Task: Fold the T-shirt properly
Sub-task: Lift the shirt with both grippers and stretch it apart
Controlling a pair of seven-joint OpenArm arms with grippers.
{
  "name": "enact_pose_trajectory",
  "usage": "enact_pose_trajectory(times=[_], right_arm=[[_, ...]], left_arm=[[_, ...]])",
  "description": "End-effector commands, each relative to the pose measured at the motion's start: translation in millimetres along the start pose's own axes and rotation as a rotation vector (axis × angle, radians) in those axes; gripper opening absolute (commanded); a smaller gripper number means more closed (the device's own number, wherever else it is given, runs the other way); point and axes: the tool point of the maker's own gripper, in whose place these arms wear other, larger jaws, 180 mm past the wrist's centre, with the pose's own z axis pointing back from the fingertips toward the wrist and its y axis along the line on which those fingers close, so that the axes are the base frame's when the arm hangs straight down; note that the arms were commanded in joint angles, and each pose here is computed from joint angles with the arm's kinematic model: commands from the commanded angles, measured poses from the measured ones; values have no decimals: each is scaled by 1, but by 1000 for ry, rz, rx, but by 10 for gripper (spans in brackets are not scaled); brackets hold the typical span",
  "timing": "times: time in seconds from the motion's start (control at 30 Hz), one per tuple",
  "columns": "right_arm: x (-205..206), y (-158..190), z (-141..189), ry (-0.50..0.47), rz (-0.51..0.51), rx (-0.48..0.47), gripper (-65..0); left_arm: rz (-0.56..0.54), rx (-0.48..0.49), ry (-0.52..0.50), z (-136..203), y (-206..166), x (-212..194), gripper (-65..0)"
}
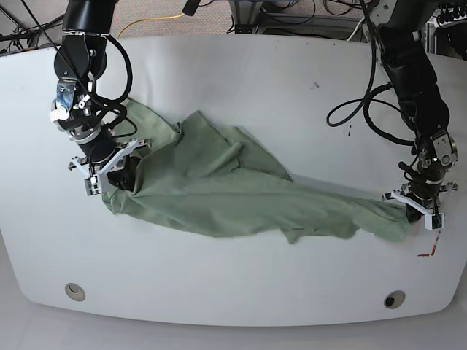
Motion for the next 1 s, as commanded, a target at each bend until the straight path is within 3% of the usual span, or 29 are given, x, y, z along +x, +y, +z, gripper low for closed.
enact_pose_trajectory(times=[0.0,0.43,0.97], right_arm=[[33,-8,9,-93,44,-19,-650],[115,-31,13,-194,162,-69,-650],[270,-56,40,-376,367,-154,-650]], left_arm=[[-74,-9,-103,18,-2,42,-650],[-235,10,-307,84,-30,145,-650],[-171,58,-538,134,-36,281,-650]])
